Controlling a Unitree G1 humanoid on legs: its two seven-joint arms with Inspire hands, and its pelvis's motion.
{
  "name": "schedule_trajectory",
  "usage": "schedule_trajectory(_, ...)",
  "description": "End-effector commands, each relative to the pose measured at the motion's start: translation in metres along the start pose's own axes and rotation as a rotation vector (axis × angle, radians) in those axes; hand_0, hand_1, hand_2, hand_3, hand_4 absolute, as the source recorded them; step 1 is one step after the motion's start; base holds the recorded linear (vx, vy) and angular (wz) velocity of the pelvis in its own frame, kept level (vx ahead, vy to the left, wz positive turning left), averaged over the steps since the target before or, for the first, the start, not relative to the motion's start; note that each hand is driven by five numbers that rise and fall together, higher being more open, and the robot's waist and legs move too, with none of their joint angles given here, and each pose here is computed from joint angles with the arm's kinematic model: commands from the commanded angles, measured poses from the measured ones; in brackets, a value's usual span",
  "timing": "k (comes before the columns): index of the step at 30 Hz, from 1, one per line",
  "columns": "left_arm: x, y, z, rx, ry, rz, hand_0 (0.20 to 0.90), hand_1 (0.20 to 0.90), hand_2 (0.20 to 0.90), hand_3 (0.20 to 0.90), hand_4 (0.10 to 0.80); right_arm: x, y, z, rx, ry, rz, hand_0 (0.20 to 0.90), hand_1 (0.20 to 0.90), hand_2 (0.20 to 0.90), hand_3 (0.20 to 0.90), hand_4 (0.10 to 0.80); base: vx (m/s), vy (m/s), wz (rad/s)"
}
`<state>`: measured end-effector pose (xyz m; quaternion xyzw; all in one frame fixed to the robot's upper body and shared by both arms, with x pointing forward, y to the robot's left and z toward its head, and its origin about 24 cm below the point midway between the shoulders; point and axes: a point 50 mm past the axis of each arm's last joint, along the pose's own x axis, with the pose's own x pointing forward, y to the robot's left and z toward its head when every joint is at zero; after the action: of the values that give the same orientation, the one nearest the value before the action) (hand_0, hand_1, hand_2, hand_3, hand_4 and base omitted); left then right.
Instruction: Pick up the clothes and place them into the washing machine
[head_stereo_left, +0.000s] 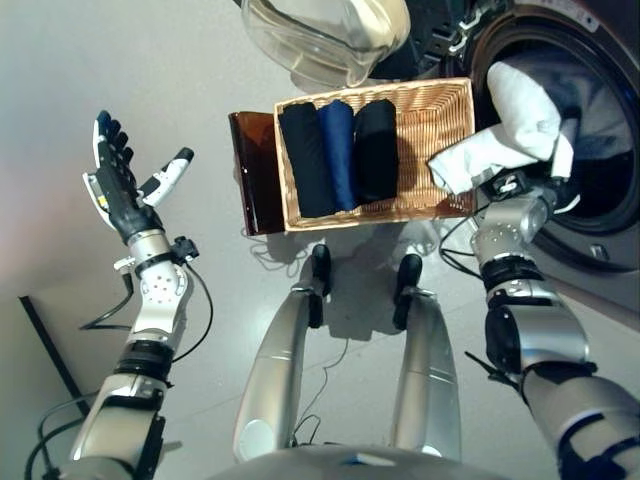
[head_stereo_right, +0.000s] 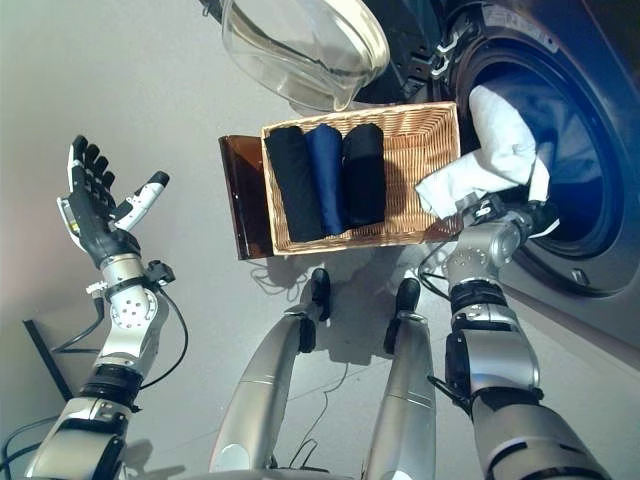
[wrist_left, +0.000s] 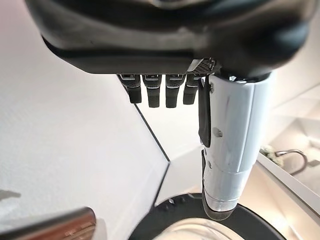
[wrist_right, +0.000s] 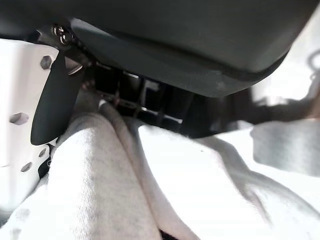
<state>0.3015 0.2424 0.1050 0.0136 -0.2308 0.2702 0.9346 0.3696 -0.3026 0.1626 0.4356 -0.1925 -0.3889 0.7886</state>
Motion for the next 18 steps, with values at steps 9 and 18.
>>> schedule_trajectory(9, -0.019, 0.04, -0.016, 0.051, 0.051, 0.007, 0.9, 0.9, 0.9, 0.9, 0.8, 0.028, 0.067, 0.148, 0.051, -0.463, 0.144, 0.2, 0.2, 0.2, 0.2, 0.3, 0.003, -0.027, 0.13)
schedule_trajectory(18, -0.026, 0.058, -0.025, 0.113, 0.097, 0.029, 0.9, 0.9, 0.9, 0.9, 0.8, 0.021, 0.087, 0.216, -0.053, -0.678, 0.173, 0.2, 0.2, 0.2, 0.2, 0.3, 0.001, -0.017, 0.11)
